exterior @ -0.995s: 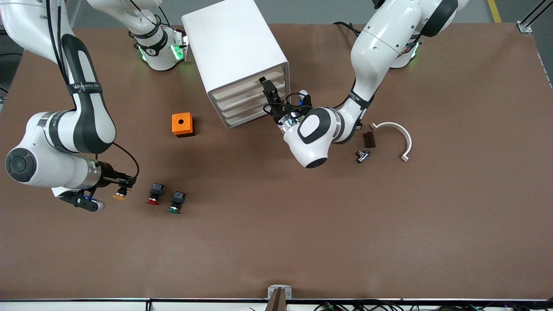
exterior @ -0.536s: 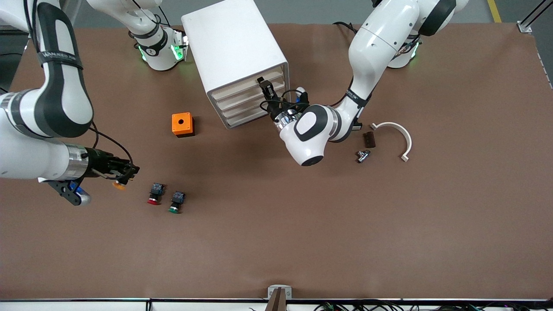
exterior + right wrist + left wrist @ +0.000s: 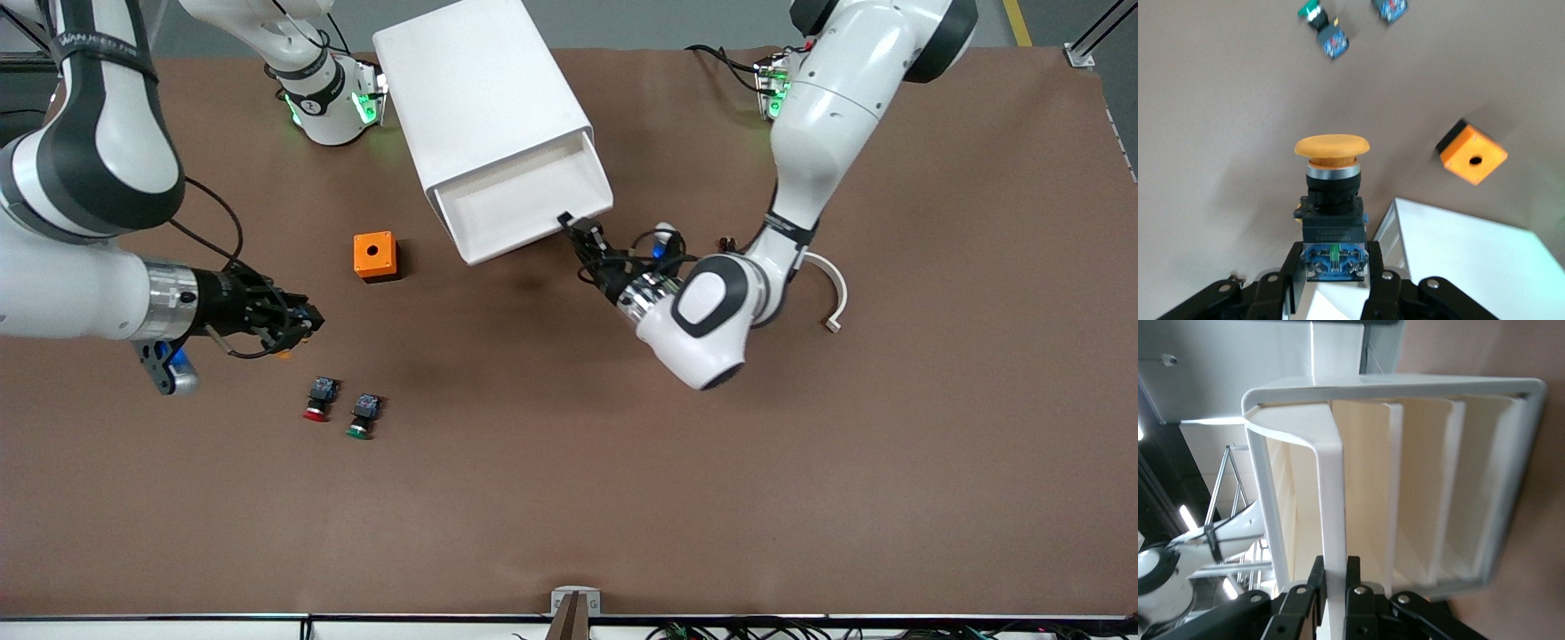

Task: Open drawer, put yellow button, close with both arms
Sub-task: 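Lower the yellow button into the open drawer and open the right gripper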

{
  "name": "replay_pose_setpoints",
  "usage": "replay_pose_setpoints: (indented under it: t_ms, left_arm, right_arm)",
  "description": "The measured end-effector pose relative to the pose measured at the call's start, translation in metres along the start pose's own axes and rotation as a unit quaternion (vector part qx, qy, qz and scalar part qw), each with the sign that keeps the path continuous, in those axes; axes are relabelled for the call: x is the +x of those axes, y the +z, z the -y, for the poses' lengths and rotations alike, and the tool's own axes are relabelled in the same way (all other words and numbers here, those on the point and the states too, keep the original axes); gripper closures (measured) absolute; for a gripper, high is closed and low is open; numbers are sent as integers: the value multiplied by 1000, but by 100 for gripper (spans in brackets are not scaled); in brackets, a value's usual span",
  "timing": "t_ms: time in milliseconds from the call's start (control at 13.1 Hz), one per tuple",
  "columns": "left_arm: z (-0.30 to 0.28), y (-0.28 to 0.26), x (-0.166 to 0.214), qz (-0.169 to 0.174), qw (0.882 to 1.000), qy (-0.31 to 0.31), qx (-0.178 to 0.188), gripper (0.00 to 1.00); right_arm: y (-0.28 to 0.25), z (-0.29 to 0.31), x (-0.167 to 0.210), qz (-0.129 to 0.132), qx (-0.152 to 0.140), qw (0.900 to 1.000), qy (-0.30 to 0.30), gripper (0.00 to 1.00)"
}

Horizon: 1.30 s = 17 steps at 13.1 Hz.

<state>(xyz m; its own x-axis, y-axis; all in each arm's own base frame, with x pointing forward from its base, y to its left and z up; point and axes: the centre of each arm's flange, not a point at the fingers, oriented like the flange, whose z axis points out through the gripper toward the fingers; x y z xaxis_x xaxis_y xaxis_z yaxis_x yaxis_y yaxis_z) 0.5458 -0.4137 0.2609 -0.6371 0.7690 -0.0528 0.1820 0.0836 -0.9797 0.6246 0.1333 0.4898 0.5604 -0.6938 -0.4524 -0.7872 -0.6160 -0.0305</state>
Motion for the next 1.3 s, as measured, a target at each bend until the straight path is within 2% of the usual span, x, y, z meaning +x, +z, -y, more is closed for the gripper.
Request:
replay_pose_setpoints:
  t_ms: [230, 383, 536, 842, 1071, 1301]
  left_arm:
    - [-6, -28, 4, 29, 999, 29, -11, 85]
    - [-6, -34, 3, 35, 999, 37, -16, 85]
    - [-6, -42, 3, 44, 997, 53, -20, 80]
    - [-4, -63, 7, 56, 996, 65, -25, 35]
    - [0, -93, 16, 33, 993, 90, -70, 4]
    - [4, -131, 41, -44, 978, 150, -135, 1]
  right_arm:
    - [15, 25, -50, 5, 4, 999, 47, 59]
    - [30, 43, -90, 3, 9, 997, 72, 59]
    - [54, 57, -130, -21, 4, 995, 93, 59]
    - [115, 68, -205, -75, 5, 990, 117, 59]
    - [160, 66, -252, -113, 20, 985, 130, 59]
    - [182, 65, -282, -146, 50, 977, 148, 59]
